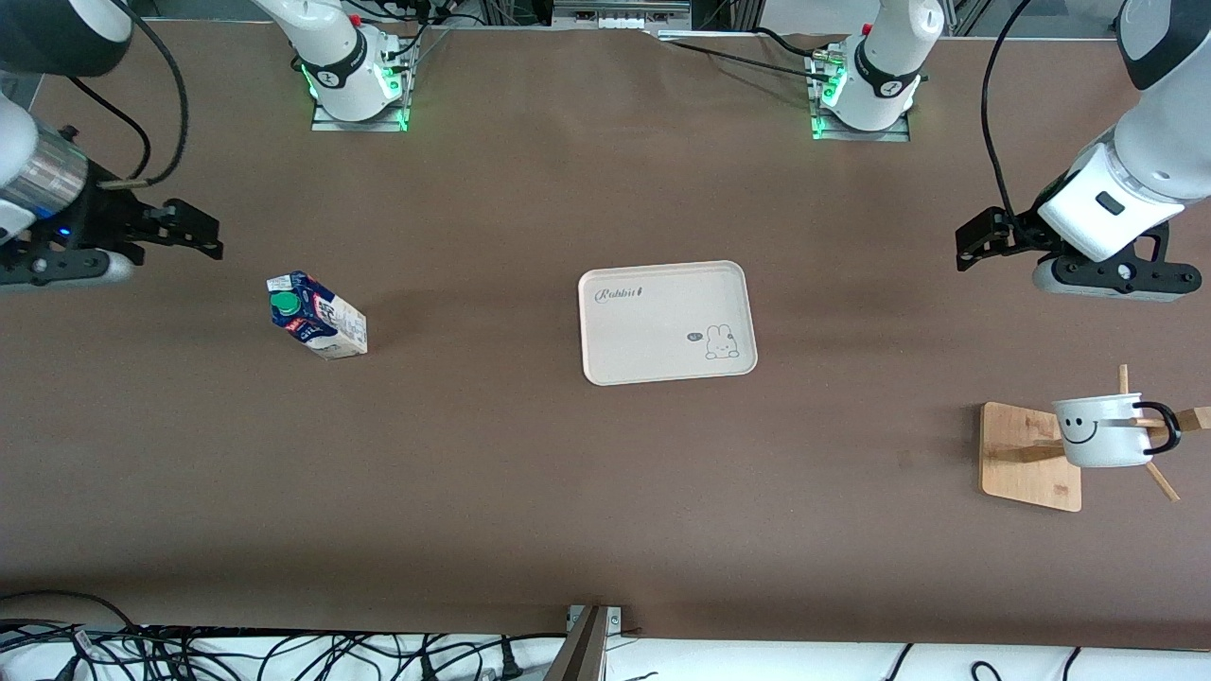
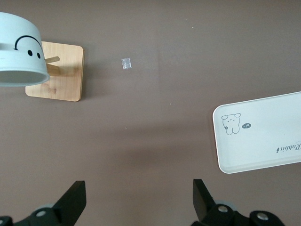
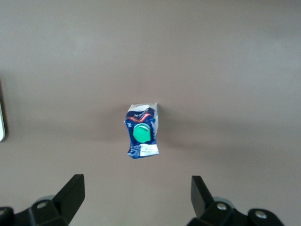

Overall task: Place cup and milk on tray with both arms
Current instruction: 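Lower the right gripper onto the milk carton and grasp it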

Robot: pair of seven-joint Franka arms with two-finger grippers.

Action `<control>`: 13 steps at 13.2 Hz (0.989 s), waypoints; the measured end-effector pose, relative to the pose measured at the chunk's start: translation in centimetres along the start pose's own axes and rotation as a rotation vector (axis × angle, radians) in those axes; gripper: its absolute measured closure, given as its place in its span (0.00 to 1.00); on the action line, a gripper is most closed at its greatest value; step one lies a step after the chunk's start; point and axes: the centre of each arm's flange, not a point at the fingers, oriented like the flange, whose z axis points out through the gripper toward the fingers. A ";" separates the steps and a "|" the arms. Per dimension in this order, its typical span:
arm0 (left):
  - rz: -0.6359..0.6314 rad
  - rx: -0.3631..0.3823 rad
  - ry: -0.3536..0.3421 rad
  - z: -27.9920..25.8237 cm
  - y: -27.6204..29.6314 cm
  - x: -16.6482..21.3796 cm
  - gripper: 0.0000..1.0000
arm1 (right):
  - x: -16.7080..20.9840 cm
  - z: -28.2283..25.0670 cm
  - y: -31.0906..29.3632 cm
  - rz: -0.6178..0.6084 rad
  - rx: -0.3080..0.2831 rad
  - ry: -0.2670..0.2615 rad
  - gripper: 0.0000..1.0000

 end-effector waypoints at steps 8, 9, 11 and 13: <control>0.003 0.000 0.000 -0.3 0.6 0.1 0.00 | 2.7 11.5 -2.3 -0.043 0.000 -0.137 0.00; 0.003 0.000 -0.001 -0.3 0.6 0.1 0.00 | 2.6 13.0 -2.0 -0.038 0.000 -0.144 0.00; 0.003 -0.001 -0.001 -0.3 0.6 0.2 0.00 | 2.3 14.9 -1.7 -0.032 0.000 -0.148 0.00; 0.004 -0.001 0.000 -0.4 0.7 0.3 0.00 | 1.8 16.7 -1.1 -0.028 -0.001 -0.125 0.00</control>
